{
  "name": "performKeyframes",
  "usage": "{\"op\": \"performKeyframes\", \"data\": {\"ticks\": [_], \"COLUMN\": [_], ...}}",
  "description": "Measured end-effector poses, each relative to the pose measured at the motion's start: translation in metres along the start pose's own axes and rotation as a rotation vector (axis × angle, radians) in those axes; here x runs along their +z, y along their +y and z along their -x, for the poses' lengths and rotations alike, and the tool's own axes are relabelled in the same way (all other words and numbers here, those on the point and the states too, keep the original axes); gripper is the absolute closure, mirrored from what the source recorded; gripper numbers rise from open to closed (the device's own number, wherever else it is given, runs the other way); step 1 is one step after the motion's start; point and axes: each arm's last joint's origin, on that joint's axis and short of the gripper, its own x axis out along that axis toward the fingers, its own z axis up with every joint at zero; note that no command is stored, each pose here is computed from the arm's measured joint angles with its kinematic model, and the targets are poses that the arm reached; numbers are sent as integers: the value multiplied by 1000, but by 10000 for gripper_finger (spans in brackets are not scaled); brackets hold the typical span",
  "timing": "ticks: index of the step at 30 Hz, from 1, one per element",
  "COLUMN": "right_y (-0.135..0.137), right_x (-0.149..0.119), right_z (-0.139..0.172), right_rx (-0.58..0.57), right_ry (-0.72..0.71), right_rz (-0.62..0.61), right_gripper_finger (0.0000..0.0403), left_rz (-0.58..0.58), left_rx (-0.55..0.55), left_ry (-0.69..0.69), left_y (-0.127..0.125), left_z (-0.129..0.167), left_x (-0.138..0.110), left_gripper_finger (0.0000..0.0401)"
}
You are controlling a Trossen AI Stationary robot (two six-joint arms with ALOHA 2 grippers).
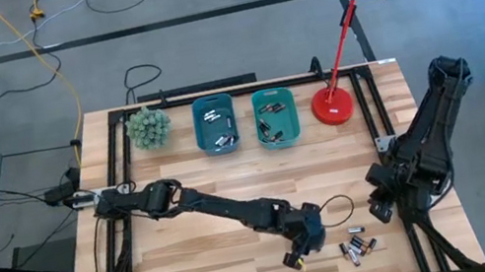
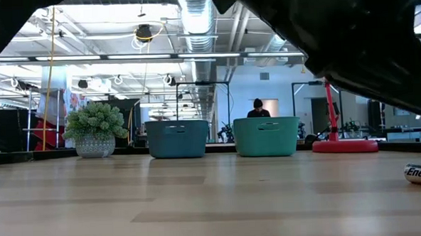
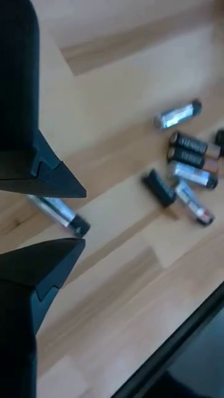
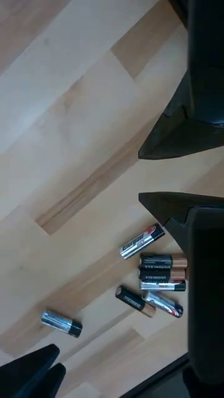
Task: Sort batteries
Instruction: Put the silver battery into the blue bin
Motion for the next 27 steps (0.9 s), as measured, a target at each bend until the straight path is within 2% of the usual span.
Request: {"op": "performKeyframes", "data": {"ticks": [6, 15, 27], "right_y": [-1, -3, -7], "right_x": [-6, -7, -6], "right_z": [2, 3, 3], "right_rx": [8, -8, -39], "right_ry": [12, 10, -1], "right_rz": [-11, -41, -91], "right_gripper_finger": [290, 290, 290], "left_rz": [-102, -112, -222], "left_rx": [-10, -10, -66], "left_ry": [15, 32, 8], "left_y": [0, 10, 15], "left_z": [0, -1, 0], "left_x": [-2, -10, -11], "left_gripper_finger": [289, 289, 289]}}
